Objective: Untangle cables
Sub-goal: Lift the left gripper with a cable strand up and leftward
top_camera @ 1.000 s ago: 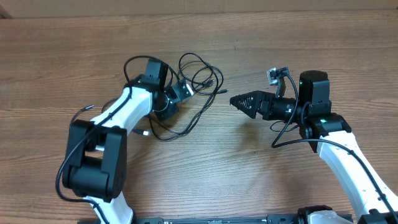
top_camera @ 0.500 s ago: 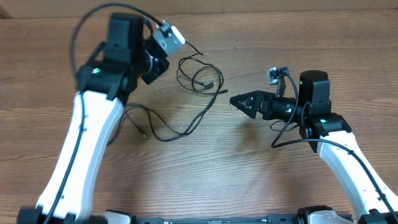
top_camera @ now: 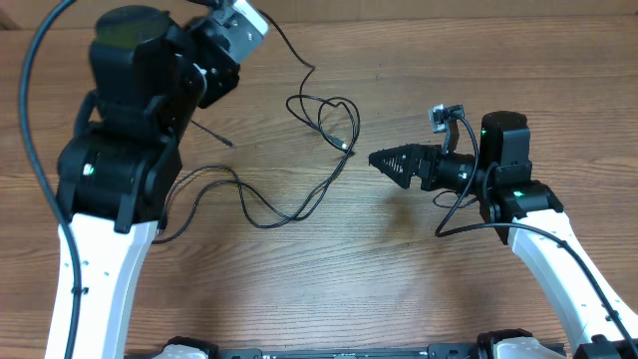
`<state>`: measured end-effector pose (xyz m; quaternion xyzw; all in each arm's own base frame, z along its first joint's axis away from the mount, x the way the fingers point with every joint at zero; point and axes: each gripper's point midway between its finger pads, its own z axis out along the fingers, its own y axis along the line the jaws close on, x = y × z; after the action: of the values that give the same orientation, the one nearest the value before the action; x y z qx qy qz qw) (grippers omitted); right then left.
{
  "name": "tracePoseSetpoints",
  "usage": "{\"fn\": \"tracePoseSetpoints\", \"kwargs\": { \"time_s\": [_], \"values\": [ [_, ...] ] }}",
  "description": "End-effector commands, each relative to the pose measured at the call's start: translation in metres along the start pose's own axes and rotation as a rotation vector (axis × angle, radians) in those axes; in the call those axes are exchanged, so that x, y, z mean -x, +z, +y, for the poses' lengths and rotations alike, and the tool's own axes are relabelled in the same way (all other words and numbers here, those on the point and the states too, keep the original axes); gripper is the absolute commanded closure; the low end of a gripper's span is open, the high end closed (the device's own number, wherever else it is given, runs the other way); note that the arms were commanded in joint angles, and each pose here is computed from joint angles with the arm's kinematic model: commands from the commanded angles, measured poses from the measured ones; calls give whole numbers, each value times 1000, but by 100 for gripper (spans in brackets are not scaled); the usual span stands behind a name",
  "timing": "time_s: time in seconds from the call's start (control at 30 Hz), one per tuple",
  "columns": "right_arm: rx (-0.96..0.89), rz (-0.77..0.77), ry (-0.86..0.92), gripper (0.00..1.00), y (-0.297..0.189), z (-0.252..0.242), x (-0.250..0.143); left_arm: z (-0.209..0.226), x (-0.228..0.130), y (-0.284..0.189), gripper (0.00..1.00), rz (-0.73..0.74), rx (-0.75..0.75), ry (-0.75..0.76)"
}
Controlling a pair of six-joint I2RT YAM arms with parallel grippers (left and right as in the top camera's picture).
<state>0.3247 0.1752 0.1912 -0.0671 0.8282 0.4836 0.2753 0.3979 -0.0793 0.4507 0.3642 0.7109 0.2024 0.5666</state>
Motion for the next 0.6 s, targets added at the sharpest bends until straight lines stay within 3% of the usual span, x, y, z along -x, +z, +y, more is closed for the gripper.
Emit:
{"fn": "tracePoseSetpoints", "kwargs": {
  "time_s": [0.0, 0.3, 0.57],
  "values": [
    [-8, -6, -20, 0, 1, -1, 2, 35, 17, -27, 96, -46, 133, 32],
    [8, -11, -97, 0, 0, 3, 4, 48, 38, -39, 96, -144, 177, 12],
    [317, -111, -584, 0, -12, 72, 27, 18, 41, -34, 96, -185, 16, -84]
  ]
}}
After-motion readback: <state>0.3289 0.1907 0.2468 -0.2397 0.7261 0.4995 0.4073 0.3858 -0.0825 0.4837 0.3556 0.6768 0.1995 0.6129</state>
